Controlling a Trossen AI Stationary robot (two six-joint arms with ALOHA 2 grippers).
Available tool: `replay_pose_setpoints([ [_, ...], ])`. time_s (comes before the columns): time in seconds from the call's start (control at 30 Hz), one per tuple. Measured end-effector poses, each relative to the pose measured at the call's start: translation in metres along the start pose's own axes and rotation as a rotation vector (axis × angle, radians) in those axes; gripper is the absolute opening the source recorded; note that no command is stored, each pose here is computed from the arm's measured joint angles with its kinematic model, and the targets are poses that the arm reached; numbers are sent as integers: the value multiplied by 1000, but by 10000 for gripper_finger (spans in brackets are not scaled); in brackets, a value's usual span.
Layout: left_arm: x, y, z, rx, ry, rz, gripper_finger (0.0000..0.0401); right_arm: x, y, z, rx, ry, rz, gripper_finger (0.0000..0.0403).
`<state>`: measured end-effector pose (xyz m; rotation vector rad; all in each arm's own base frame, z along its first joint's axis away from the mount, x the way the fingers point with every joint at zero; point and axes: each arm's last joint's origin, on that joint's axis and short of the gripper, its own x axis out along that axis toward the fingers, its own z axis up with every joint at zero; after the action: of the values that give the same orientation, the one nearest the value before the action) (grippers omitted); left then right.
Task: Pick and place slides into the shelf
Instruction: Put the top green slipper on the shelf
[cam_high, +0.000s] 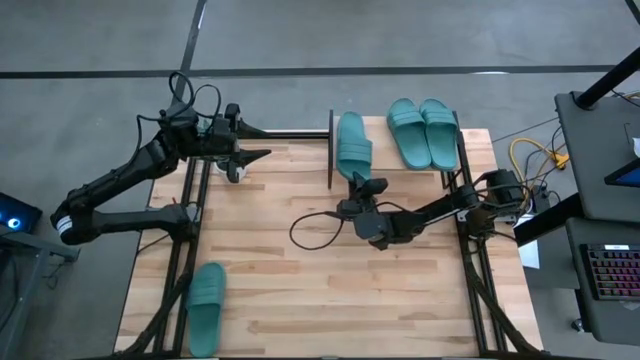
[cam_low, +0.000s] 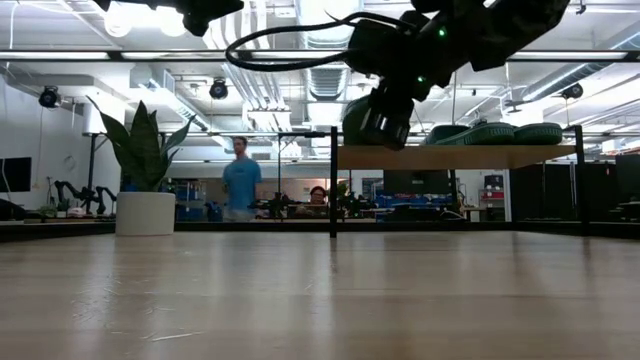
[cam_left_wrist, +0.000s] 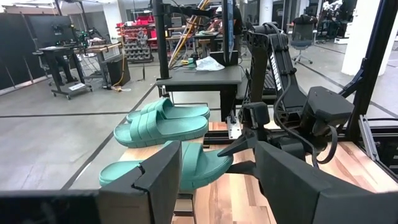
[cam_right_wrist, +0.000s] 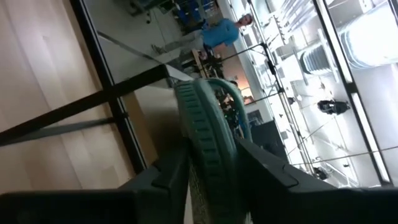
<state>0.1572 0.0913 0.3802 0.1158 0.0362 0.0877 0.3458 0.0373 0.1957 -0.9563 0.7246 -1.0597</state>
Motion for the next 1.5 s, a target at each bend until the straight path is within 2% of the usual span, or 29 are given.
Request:
replay_pose_setpoints([
  [0.4,0,0,-1,-1,2,0,190,-3,-4,7,60,-12,3,195],
  [0.67,0,0,-1,-5,9,-1,190,-15,-8,11,157,-46,19,201],
  [1.03,0,0,-1,-5,9,-2,190,-20,-10,13,129,-67,31,201],
  [1.1,0,0,-1,-10,9,-2,190,-22,-15,15,149,-125,79,201],
  [1.2,0,0,-2,-40,15,-4,190,-25,-27,16,213,-282,220,201],
  [1.43,-7,-5,-7,-77,77,-13,190,-18,-80,-6,303,-569,726,201],
  [1.5,-10,-7,-7,-86,93,-16,190,-11,-96,-16,314,-626,821,201],
])
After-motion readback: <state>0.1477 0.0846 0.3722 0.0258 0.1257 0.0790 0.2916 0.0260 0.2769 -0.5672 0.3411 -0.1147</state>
